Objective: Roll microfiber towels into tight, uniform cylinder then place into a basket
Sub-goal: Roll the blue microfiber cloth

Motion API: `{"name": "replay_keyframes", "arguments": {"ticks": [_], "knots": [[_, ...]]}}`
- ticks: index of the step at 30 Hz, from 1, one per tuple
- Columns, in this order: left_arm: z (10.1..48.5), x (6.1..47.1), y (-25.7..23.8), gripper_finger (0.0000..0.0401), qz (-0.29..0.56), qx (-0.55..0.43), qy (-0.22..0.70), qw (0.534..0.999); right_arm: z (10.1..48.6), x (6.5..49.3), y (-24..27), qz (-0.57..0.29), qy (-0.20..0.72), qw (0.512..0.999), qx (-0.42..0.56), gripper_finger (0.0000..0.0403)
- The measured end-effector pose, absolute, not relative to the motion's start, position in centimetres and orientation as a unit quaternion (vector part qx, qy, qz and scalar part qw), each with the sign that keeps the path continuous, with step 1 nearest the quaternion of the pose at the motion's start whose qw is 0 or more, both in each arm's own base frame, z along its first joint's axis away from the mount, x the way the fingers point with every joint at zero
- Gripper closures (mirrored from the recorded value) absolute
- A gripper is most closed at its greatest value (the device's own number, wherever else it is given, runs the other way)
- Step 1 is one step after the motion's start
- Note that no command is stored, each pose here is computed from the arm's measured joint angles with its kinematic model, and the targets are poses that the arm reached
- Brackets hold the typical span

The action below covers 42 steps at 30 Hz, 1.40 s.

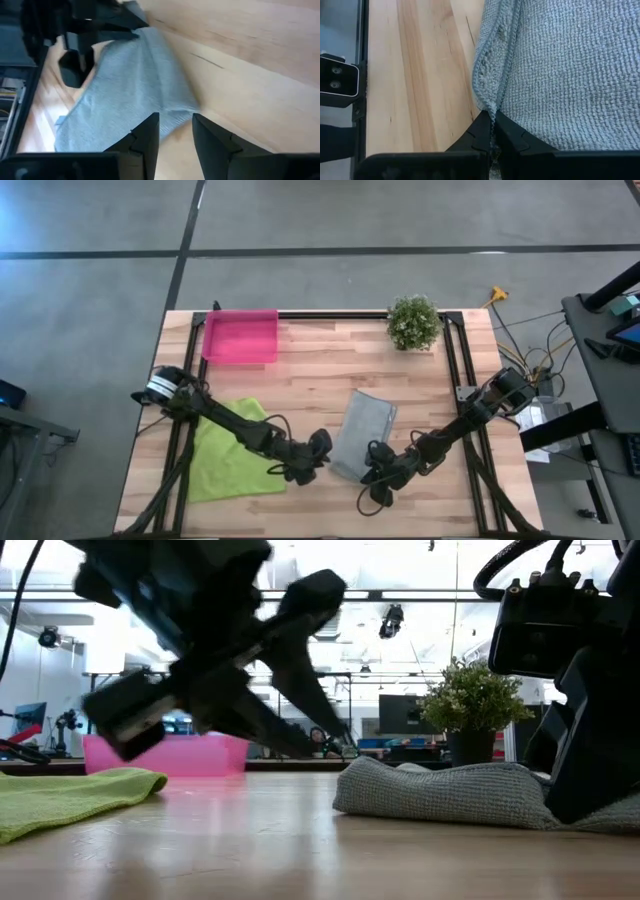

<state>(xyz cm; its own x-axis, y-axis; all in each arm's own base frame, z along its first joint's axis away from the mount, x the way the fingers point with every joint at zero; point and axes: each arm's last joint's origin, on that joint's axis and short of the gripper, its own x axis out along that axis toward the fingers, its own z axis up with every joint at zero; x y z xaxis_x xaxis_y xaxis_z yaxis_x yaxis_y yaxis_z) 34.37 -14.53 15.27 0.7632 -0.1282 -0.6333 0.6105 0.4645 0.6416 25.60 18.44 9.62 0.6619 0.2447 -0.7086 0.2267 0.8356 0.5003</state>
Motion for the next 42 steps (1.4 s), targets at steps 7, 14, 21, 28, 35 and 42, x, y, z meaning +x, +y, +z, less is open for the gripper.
{"name": "replay_keyframes", "arguments": {"ticks": [7, 14, 21, 28, 35, 42], "knots": [[16.1, 34.2, -16.1, 0.0299, -0.27, 0.468, 0.18, 0.822, 9.6, 25.6, 18.4, 0.005, 0.411, 0.865, 0.287, 0.0394], [13.4, 35.0, -15.6, 0.0299, -0.267, 0.499, 0.194, 0.801, 9.7, 25.6, 18.5, 0.007, 0.409, 0.865, 0.29, 0.0394], [14.2, 35.9, -15.6, 0.0299, -0.241, 0.509, 0.137, 0.815, 9.7, 25.7, 18.5, 0.007, 0.407, 0.864, 0.296, 0.0394], [12.5, 35.7, -15.5, 0.0299, -0.271, 0.506, 0.17, 0.801, 9.7, 25.7, 18.5, 0.007, 0.407, 0.864, 0.297, 0.0394], [11.4, 36.2, -14.9, 0.0299, -0.264, 0.501, 0.188, 0.802, 9.7, 25.7, 18.5, 0.006, 0.406, 0.864, 0.297, 0.0394], [10.8, 36.4, -13.4, 0.0299, -0.246, 0.442, 0.259, 0.823, 9.7, 25.7, 18.5, 0.007, 0.405, 0.864, 0.298, 0.0394]]}}
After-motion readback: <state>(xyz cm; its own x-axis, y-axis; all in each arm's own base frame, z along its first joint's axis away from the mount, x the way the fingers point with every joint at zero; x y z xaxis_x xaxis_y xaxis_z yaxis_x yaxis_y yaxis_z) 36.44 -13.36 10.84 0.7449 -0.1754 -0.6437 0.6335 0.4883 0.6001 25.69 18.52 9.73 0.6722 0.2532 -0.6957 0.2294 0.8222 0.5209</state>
